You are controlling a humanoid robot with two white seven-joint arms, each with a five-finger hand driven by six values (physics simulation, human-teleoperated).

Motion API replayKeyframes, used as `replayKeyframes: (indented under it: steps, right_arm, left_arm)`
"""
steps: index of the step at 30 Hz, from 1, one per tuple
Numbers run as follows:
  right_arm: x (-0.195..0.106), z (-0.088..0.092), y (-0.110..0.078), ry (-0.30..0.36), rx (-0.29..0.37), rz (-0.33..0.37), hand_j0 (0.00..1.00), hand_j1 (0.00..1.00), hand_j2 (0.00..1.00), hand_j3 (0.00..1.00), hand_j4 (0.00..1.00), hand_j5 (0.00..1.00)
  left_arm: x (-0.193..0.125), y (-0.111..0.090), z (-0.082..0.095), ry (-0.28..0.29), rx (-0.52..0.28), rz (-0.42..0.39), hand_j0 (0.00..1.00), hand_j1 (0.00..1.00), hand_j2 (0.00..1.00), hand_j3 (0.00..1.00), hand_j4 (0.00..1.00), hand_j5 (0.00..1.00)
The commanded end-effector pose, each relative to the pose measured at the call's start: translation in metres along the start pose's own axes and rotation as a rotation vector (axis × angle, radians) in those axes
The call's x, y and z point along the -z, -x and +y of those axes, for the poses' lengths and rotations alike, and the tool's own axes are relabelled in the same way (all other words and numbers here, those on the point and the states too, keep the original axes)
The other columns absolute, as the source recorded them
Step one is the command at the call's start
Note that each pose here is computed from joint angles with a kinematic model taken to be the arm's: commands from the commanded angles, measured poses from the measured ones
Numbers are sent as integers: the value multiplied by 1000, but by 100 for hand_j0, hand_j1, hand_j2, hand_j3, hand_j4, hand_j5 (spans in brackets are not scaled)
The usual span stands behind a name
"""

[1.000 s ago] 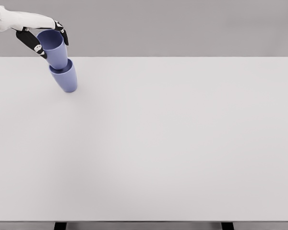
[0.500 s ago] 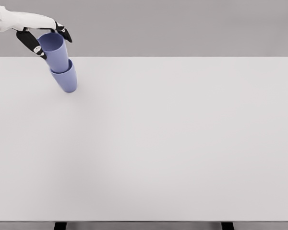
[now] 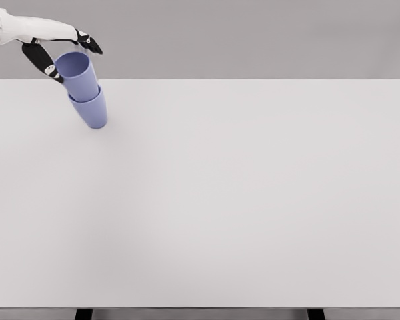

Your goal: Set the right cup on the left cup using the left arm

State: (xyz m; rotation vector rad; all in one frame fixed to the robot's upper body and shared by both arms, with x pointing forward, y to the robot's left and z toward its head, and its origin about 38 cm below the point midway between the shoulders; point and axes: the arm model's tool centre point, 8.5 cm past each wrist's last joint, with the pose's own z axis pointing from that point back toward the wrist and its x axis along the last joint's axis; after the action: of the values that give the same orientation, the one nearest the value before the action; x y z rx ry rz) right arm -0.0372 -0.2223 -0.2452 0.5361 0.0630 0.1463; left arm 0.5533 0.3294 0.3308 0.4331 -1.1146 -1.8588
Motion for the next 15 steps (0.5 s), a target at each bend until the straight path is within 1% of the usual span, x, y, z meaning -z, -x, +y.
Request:
replayKeyframes:
  steps: [1, 3, 6, 7, 8, 10, 13, 15]
  right_arm:
    - [0, 0, 0, -1, -1, 1, 100, 100, 100, 100, 100, 100]
    - [0, 0, 0, -1, -2, 0, 100, 100, 100, 100, 100, 100]
    - [0, 0, 0, -1, -1, 1, 100, 100, 100, 100, 100, 100]
    - [0, 0, 0, -1, -1, 1, 100, 100, 100, 100, 100, 100]
    - [0, 0, 0, -1, -2, 0, 100, 100, 100, 100, 100, 100]
    - [0, 0, 0, -1, -1, 1, 100, 100, 100, 100, 100, 100]
    - [0, 0, 0, -1, -2, 0, 100, 100, 100, 100, 100, 100]
    - [0, 0, 0, -1, -1, 1, 100, 100, 100, 100, 100, 100]
  left_arm:
    - [-1, 0, 1, -4, -3, -1, 100, 100, 100, 100, 100, 100]
    - [-4, 2, 1, -8, -6, 4, 100, 100, 100, 100, 100, 100]
    - [-7, -1, 2, -12, 2, -9, 100, 100, 100, 100, 100, 100]
    - [-9, -6, 2, -14, 12, -28, 100, 100, 100, 100, 100, 100]
    - [-17, -10, 7, -30, 15, -43, 100, 100, 100, 100, 100, 100]
    - [-31, -26, 15, -58, 23, -106, 100, 100, 100, 100, 100, 100]
    - [-42, -43, 14, -73, 20, -176, 100, 100, 100, 100, 100, 100]
    - [-53, -62, 9, -76, 14, -246, 100, 100, 100, 100, 100, 100]
